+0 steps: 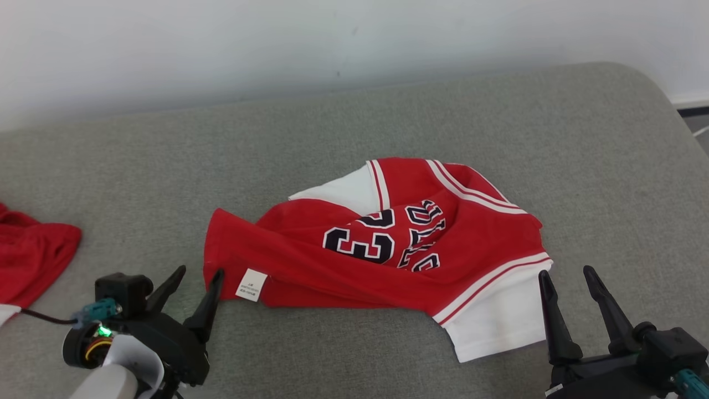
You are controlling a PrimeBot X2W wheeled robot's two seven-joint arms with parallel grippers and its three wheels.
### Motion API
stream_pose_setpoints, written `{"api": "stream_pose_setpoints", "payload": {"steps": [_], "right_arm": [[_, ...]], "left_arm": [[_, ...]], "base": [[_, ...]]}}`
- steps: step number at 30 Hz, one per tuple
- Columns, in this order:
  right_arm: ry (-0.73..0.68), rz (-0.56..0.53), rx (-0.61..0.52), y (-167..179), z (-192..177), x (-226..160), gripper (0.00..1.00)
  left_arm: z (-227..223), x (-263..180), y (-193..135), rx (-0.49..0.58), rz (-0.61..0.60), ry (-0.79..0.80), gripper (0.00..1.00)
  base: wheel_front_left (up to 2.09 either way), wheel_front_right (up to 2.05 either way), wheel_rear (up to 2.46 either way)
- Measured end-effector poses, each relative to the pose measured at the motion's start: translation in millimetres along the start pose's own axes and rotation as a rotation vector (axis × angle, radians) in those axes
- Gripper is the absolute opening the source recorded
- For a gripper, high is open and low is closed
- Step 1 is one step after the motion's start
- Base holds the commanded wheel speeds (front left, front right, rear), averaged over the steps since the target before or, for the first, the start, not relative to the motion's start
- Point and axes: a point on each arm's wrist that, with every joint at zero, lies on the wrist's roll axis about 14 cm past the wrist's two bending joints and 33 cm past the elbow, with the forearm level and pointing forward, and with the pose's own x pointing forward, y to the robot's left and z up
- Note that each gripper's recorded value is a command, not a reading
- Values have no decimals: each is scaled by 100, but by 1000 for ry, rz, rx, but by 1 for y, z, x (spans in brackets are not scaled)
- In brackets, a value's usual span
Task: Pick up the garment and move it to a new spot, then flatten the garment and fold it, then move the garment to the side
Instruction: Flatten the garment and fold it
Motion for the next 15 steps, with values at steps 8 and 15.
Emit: {"api": "stream_pose_setpoints", "payload": {"steps": [8,15], "right_arm": [[31,-43,7,-16,-15,3,100],[43,-51,4,-20,-20,6,100]], "left_arm": [[-25,30,3,-27,-44,75,100],[-33,38,3,-32,-68,93,40]], "base": [[0,0,0],[0,0,0]]}}
